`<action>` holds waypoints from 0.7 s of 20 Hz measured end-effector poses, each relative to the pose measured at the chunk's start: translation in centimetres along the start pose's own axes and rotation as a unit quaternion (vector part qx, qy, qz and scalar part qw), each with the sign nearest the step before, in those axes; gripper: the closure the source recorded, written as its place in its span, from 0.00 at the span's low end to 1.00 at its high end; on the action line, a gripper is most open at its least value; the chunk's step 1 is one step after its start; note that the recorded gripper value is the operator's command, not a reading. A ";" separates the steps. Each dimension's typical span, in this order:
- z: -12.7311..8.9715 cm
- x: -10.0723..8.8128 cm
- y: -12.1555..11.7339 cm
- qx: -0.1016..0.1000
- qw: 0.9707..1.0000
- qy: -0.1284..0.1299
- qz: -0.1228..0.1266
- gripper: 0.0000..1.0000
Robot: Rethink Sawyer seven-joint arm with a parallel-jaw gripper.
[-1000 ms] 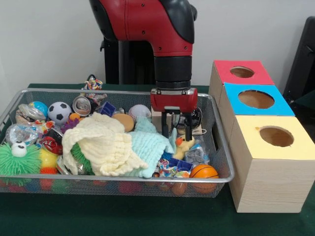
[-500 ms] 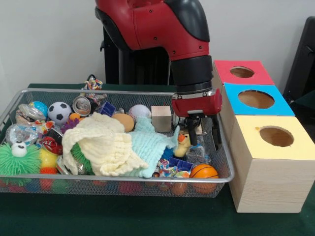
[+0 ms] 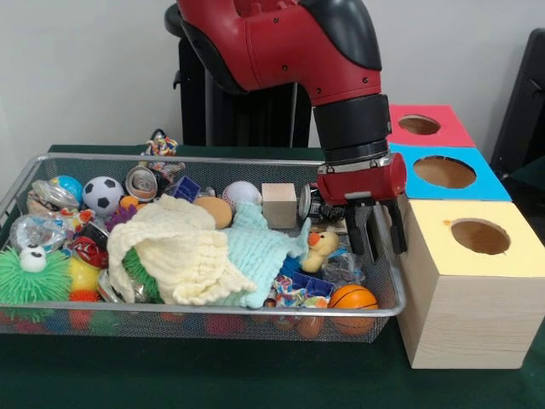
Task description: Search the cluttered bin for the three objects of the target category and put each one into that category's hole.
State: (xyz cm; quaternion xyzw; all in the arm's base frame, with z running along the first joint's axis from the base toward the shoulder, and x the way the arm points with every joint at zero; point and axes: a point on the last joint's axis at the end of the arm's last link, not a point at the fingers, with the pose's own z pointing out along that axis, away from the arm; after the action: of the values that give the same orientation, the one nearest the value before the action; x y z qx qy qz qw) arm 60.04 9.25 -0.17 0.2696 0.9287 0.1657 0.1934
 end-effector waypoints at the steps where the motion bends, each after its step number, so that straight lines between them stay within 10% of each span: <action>1: 0.0 0.1 -0.1 0.002 1.000 0.000 -0.002 0.00; 14: -1.5 2.5 -0.6 0.041 0.998 0.013 -0.040 0.00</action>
State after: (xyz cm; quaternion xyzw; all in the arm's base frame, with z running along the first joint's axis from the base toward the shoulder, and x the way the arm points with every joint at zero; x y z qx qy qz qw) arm 57.14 9.90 0.22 0.2379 0.9472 0.1231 0.1765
